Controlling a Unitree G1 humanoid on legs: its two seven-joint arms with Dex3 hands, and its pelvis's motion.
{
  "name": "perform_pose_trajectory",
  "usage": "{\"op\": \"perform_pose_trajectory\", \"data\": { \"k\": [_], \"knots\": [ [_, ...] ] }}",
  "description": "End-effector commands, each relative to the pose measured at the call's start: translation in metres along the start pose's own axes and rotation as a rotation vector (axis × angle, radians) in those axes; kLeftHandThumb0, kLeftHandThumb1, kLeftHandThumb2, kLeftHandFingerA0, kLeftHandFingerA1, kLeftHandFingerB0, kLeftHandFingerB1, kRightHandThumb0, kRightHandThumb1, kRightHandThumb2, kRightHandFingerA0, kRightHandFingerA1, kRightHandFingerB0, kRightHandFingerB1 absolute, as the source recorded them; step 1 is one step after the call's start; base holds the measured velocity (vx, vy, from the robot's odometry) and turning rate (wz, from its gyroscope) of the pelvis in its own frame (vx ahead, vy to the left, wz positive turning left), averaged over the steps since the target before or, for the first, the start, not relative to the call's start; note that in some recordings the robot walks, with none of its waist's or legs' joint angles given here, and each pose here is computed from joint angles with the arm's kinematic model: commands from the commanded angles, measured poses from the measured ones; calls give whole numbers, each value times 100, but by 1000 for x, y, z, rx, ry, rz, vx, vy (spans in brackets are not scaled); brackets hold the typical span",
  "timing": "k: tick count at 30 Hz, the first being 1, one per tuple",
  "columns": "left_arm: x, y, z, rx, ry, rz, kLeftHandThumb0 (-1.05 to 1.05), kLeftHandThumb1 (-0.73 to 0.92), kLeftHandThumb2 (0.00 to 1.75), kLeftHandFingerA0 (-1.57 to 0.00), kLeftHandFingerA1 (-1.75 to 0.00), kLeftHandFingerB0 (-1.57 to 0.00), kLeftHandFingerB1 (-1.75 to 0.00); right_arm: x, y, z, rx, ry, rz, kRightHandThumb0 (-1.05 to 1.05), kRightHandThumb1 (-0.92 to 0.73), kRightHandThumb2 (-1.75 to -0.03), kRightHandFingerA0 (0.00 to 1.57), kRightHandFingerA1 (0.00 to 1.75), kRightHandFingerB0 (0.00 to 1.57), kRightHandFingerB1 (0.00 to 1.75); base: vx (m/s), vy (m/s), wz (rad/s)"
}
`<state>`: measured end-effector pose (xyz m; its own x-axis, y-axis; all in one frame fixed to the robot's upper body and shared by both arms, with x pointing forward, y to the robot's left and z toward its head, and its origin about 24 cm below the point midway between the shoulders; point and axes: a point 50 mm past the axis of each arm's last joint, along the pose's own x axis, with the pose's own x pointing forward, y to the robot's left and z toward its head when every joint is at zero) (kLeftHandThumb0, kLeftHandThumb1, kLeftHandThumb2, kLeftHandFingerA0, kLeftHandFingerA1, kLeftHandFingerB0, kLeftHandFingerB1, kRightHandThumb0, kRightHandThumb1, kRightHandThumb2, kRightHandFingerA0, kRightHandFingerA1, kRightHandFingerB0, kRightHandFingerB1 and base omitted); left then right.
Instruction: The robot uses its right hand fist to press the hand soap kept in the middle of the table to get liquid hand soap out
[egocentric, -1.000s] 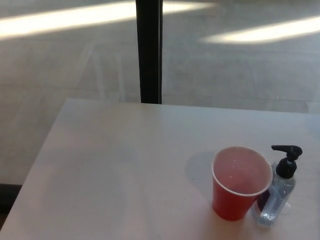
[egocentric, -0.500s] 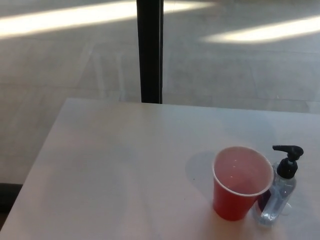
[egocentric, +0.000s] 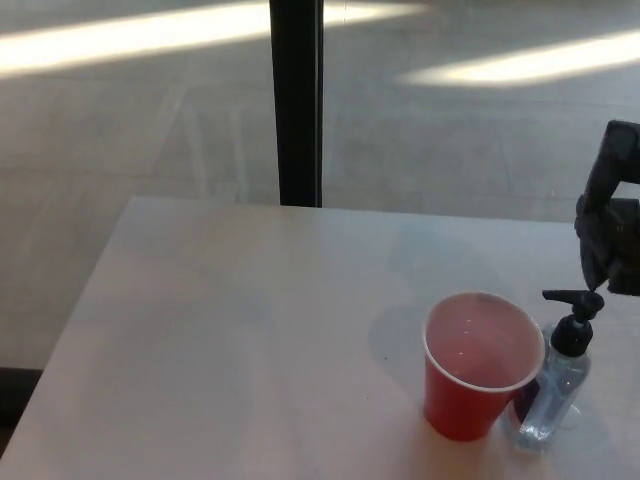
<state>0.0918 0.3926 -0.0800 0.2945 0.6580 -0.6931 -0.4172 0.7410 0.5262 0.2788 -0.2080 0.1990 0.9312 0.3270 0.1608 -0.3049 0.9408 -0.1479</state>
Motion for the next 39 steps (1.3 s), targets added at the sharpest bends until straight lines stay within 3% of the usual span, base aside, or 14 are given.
{"op": "perform_pose_trajectory", "data": {
  "k": [1, 12, 17, 22, 23, 25, 26, 29, 31, 39],
  "knots": [
    [1, 5, -2, -3, 25, 22, -49, 71, 100, -68, -85, -52, -76, 0, 2, -10, 44, 55, 22, -12, -58, -123, 101, 175, 81, 161, 0, 0, 0],
    [0, 6, -1, -9, 22, 20, -50, 71, 100, -67, -84, -51, -76, -3, 11, -30, 46, 102, 15, -13, -57, -121, 96, 175, 76, 153, 0, 0, 0],
    [0, 6, -2, 23, 11, 15, -49, 70, 101, -69, -85, -57, -78, -5, 14, -47, 98, 146, -4, -15, -56, -121, 96, 175, 76, 163, 0, 0, 0],
    [1, 6, -1, 14, 15, 17, -49, 71, 98, -71, -88, -60, -81, -8, 16, -59, 78, 208, -21, -16, -57, -117, 97, 175, 76, 160, 0, 0, 0],
    [1, 6, -1, 19, 13, 17, -48, 71, 99, -69, -86, -60, -81, -9, 16, -62, 78, 218, -27, -25, -54, -114, 125, 147, 98, 131, 0, 0, 0],
    [0, 6, -2, 14, 10, 16, -48, 71, 99, -69, -86, -61, -82, -10, 17, -64, 83, 224, -30, -24, -54, -116, 124, 146, 98, 131, 0, 0, 0],
    [0, 5, -1, 3, 12, 15, -51, 72, 95, -65, -86, -56, -81, -11, 17, -69, 102, 232, -39, -14, -56, -120, 98, 175, 76, 161, 0, 0, 0],
    [0, 5, -1, 11, 18, 21, -50, 71, 99, -68, -85, -58, -79, -14, 17, -75, 130, 243, -41, -13, -55, -126, 100, 175, 71, 168, 0, 0, 0],
    [0, 5, -1, 10, 14, 19, -49, 73, 98, -68, -85, -59, -80, -16, 17, -79, 137, 260, -56, -14, -54, -125, 99, 175, 78, 162, 0, 0, 0],
    [0, 4, 3, 22, 5, 16, -50, 71, 99, -68, -85, -58, -79, -23, 19, -91, 173, 284, -62, -16, -63, -115, 98, 175, 76, 157, 0, 0, 0]
  ]
}}
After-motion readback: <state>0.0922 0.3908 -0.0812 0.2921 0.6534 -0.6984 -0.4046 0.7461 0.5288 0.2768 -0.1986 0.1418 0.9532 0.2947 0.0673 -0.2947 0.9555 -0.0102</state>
